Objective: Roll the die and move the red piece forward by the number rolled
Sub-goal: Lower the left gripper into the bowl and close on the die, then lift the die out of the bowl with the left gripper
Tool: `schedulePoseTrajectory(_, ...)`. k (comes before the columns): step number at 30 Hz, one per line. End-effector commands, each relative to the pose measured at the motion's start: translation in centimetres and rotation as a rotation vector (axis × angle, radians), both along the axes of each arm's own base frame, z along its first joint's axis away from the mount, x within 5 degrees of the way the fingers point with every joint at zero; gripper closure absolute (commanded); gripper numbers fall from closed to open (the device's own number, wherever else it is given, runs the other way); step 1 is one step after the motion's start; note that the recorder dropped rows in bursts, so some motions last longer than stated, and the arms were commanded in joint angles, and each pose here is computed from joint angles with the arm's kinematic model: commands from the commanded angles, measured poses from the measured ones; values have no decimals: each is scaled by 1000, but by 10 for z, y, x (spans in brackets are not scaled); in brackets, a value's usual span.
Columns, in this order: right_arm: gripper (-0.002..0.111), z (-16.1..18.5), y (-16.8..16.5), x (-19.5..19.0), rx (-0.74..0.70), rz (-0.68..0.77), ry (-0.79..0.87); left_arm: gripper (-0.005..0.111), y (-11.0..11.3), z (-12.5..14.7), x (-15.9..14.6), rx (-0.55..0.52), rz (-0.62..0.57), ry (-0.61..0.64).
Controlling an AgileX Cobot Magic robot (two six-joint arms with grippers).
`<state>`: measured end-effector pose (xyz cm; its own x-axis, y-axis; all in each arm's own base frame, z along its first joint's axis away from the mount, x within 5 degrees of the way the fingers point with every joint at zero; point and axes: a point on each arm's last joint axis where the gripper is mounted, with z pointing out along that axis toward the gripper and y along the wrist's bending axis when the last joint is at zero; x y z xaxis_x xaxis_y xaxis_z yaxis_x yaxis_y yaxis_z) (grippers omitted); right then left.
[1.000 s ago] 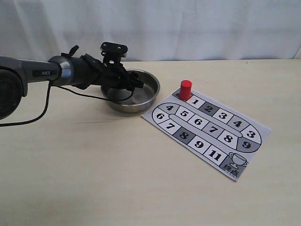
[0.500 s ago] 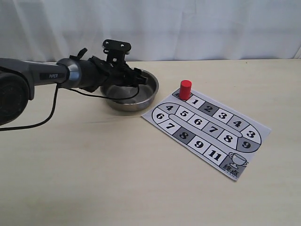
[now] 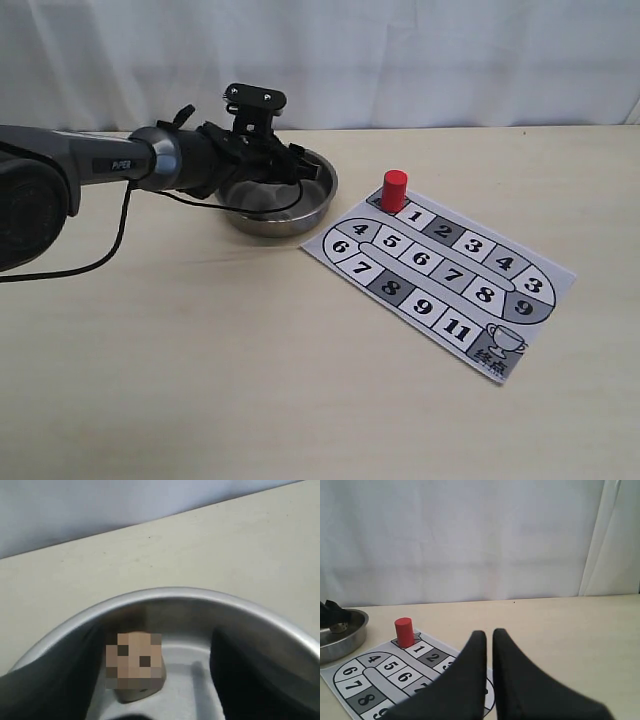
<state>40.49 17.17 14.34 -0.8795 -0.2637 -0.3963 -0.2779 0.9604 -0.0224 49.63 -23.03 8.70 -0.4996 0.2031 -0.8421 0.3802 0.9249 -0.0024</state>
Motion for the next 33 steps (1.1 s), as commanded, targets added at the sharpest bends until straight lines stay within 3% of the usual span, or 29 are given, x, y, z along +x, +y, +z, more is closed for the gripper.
schedulePoseTrajectory(1, 104, -3, -2, 1, 3, -5, -1, 48, 1, -13, 0, 10, 14, 14)
schedulePoseTrajectory(14, 104, -3, -2, 1, 3, -5, -1, 48, 4, -16, 2, 24, 49, -12)
schedulePoseTrajectory(26, 104, -3, -2, 1, 3, -5, -1, 100, 2, -15, 1, 17, 31, 2)
schedulePoseTrajectory(29, 104, -3, -2, 1, 3, -5, -1, 107, 1, -11, 0, 11, 17, 6)
schedulePoseTrajectory(33, 104, -3, -2, 1, 3, -5, -1, 107, -4, 6, -3, -16, -47, 25)
